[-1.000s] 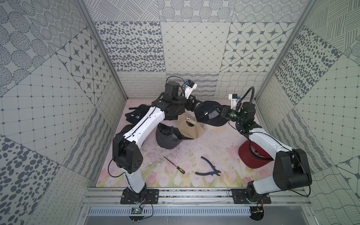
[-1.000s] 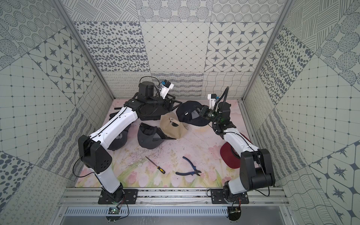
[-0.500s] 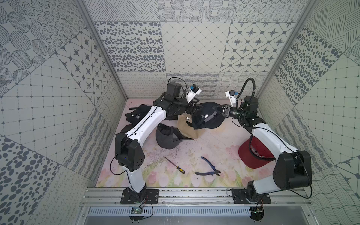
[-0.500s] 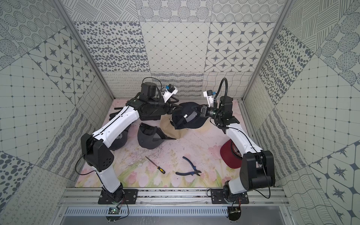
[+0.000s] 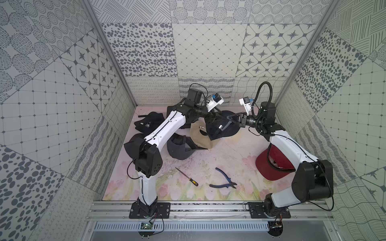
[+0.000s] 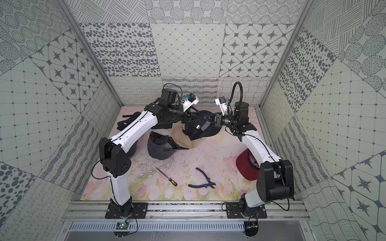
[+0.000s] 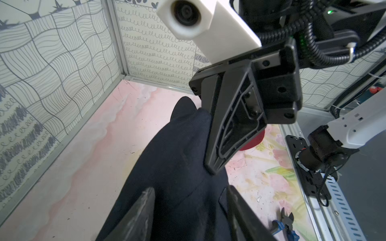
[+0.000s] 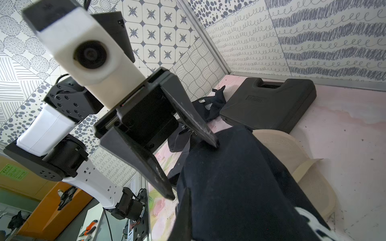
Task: Open the adjustable buckle of the baseball cap
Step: Pick up the baseball cap from the center of the board.
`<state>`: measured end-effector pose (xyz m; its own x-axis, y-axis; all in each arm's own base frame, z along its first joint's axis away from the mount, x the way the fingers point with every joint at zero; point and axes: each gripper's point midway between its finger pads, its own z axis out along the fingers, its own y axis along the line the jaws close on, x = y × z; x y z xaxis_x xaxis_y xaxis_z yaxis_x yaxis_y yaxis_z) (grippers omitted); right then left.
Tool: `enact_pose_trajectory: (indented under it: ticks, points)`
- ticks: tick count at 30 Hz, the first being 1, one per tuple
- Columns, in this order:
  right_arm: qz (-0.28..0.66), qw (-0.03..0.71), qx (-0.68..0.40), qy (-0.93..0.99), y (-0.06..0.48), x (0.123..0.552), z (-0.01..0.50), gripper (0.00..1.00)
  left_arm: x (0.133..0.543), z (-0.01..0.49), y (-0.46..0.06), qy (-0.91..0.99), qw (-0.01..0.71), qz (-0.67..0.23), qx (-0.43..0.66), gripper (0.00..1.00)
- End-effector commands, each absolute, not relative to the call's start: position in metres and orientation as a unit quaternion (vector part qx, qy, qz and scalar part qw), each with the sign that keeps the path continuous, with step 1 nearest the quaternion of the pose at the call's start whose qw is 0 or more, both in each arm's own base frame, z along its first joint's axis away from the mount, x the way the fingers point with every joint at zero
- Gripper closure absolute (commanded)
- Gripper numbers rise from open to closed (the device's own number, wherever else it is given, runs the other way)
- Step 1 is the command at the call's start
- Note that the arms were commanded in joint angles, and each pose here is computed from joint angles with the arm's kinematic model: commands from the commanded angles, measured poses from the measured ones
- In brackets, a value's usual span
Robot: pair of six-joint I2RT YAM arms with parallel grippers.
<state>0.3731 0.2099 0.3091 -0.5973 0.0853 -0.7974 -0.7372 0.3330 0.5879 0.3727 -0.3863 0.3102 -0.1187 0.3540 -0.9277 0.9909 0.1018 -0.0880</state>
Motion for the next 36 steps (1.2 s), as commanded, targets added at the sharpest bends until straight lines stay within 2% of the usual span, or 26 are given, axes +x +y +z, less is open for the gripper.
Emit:
enact_pose_trajectory:
  ticks: [1, 3, 7, 8, 10, 12, 13, 14, 15, 18, 23, 30, 36]
  points:
    - [0.526, 0.416, -0.262, 0.694, 0.211, 0.369, 0.331, 1.0, 0.357, 0.301, -0.393, 0.622, 0.353, -0.423, 0.556, 0.51]
    - [0.526, 0.416, -0.26, 0.695, 0.211, 0.37, 0.332, 1.0, 0.358, 0.3, -0.393, 0.626, 0.347, -0.425, 0.554, 0.61]
    - [0.527, 0.415, -0.253, 0.697, 0.211, 0.371, 0.332, 1.0, 0.355, 0.301, -0.395, 0.625, 0.338, -0.432, 0.555, 0.93]
    - [0.527, 0.414, -0.251, 0.698, 0.211, 0.372, 0.332, 0.96, 0.356, 0.3, -0.394, 0.628, 0.336, -0.432, 0.553, 1.0]
    - [0.524, 0.416, -0.245, 0.702, 0.209, 0.373, 0.332, 0.89, 0.357, 0.301, -0.395, 0.631, 0.336, -0.431, 0.551, 1.0]
    - [0.515, 0.416, -0.232, 0.712, 0.207, 0.376, 0.329, 0.76, 0.36, 0.302, -0.395, 0.637, 0.338, -0.43, 0.544, 1.0]
    - [0.51, 0.416, -0.224, 0.719, 0.205, 0.377, 0.327, 0.65, 0.365, 0.301, -0.396, 0.647, 0.34, -0.426, 0.533, 1.0]
    - [0.503, 0.416, -0.212, 0.727, 0.202, 0.378, 0.325, 0.49, 0.372, 0.3, -0.396, 0.661, 0.342, -0.421, 0.518, 1.0]
    - [0.495, 0.418, -0.201, 0.735, 0.198, 0.379, 0.322, 0.42, 0.377, 0.299, -0.397, 0.672, 0.342, -0.419, 0.505, 1.0]
    - [0.47, 0.429, -0.169, 0.753, 0.188, 0.376, 0.316, 0.3, 0.388, 0.298, -0.399, 0.701, 0.337, -0.426, 0.463, 1.0]
    - [0.46, 0.432, -0.111, 0.768, 0.175, 0.365, 0.311, 0.32, 0.401, 0.295, -0.403, 0.727, 0.334, -0.437, 0.411, 1.0]
    - [0.453, 0.409, -0.04, 0.791, 0.171, 0.364, 0.296, 0.47, 0.407, 0.297, -0.403, 0.73, 0.364, -0.429, 0.389, 1.0]
    - [0.453, 0.388, -0.016, 0.803, 0.179, 0.375, 0.281, 0.49, 0.408, 0.3, -0.402, 0.733, 0.378, -0.42, 0.38, 1.0]
